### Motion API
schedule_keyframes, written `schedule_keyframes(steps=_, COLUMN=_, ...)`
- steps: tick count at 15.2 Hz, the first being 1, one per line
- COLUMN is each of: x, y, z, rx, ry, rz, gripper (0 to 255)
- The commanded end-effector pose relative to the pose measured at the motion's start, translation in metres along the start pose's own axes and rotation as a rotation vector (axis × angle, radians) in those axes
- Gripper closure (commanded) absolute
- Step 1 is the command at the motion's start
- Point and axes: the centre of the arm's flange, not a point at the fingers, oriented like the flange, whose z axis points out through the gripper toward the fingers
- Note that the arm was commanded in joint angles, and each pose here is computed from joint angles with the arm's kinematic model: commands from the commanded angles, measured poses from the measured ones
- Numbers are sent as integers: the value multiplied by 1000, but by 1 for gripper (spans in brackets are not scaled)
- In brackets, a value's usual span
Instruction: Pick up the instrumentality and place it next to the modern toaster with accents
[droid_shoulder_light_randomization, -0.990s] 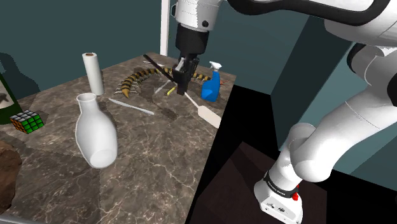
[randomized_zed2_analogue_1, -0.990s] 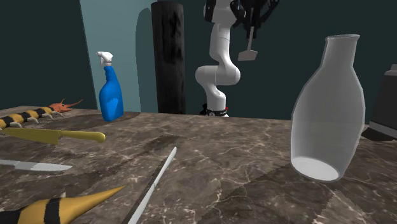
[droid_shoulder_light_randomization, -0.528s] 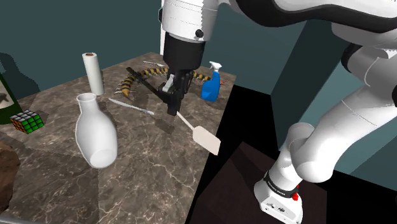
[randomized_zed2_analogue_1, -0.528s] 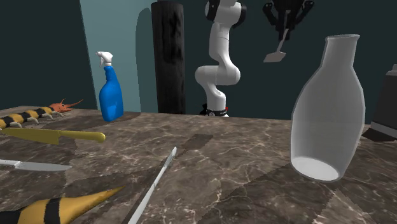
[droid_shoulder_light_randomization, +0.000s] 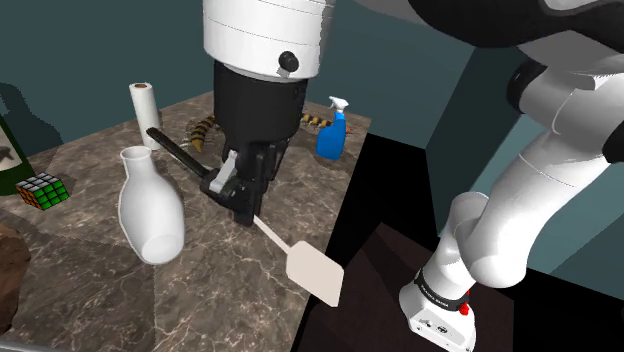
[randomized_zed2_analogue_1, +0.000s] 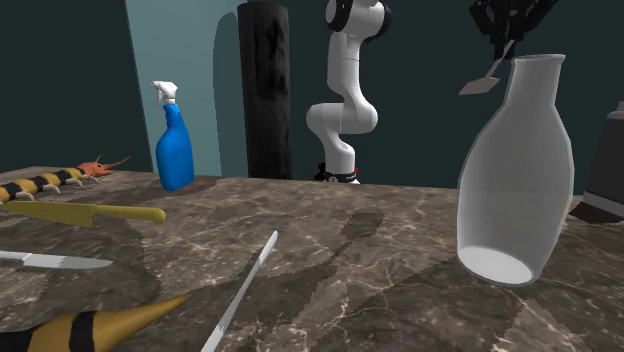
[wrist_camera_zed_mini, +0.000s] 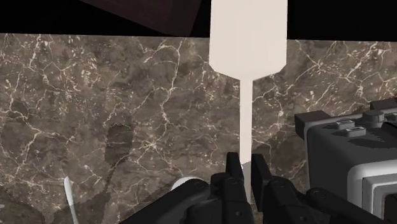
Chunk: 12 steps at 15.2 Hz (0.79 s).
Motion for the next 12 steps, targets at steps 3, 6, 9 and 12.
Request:
schedule_keyframes(steps=3, x=-10, y=-25, z=12, rx=0, ry=0, rz=3, gripper=255)
schedule_keyframes(steps=6, x=-11, y=-25, z=28, rx=0, ry=0, rz=3, gripper=255)
schedule_keyframes(steps=9, x=-12, y=-25, z=44, rx=0, ry=0, rz=3, gripper=255)
schedule_keyframes(steps=12, x=-13, y=-25, z=60, rx=0, ry=0, rz=3, gripper=255)
